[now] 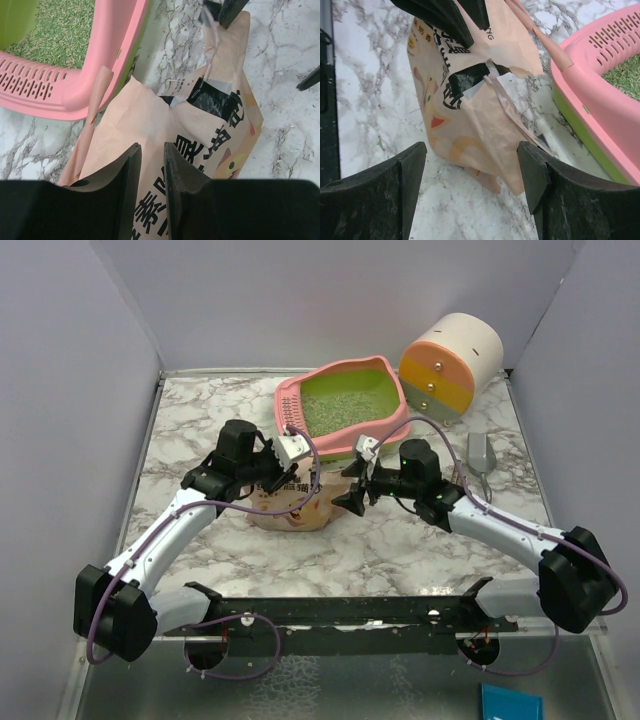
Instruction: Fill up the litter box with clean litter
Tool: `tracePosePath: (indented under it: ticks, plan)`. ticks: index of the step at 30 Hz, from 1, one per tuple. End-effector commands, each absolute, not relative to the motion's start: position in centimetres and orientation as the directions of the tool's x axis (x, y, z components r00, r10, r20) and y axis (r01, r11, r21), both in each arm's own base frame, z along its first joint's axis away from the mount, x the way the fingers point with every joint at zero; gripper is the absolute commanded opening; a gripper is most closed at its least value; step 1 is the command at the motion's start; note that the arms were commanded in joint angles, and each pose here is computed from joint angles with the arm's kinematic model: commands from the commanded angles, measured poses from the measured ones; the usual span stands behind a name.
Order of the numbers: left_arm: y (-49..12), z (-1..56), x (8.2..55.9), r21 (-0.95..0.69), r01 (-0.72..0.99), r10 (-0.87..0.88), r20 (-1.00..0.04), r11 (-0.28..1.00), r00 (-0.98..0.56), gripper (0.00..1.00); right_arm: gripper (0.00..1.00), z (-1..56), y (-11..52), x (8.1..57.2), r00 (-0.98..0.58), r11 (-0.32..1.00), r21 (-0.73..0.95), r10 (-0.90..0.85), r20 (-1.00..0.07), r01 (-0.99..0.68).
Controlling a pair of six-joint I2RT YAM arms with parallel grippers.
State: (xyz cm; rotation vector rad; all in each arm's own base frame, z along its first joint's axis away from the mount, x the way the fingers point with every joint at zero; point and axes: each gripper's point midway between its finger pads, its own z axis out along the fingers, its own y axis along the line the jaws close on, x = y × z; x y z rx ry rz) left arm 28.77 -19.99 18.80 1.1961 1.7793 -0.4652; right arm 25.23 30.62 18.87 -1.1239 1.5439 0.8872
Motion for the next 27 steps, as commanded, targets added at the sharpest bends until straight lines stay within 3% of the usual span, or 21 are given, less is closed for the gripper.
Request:
tracePosePath:
  ticks: [1, 11, 21, 27]
  plan:
    - [-20.1, 20.4, 28.7, 0.194, 0.872, 0.523, -0.848, 0.449, -0.080, 0.27, 0.74, 19.9, 32.0, 27.9, 0.082, 0.352, -0.181, -0.277, -0.957, -0.919]
    - [-20.1, 20.5, 28.8, 0.202, 0.867, 0.518, -0.852, 0.456, -0.075, 0.28, 0.75, 21.4, 34.2, 26.8, 0.234, 0.284, -0.322, -0.304, -0.924, -0.903]
    - [-20.5, 21.2, 28.8, 0.198, 0.869, 0.498, -0.865, 0.453, -0.062, 0.27, 0.71, 17.3, 36.6, 25.9, 0.207, 0.127, -0.268, -0.359, -0.910, -0.955]
    - [-20.3, 21.4, 28.7, 0.206, 0.867, 0.499, -0.865, 0.455, -0.056, 0.27, 0.71, 17.5, 36.0, 26.3, 0.209, 0.187, -0.290, -0.362, -0.908, -0.938]
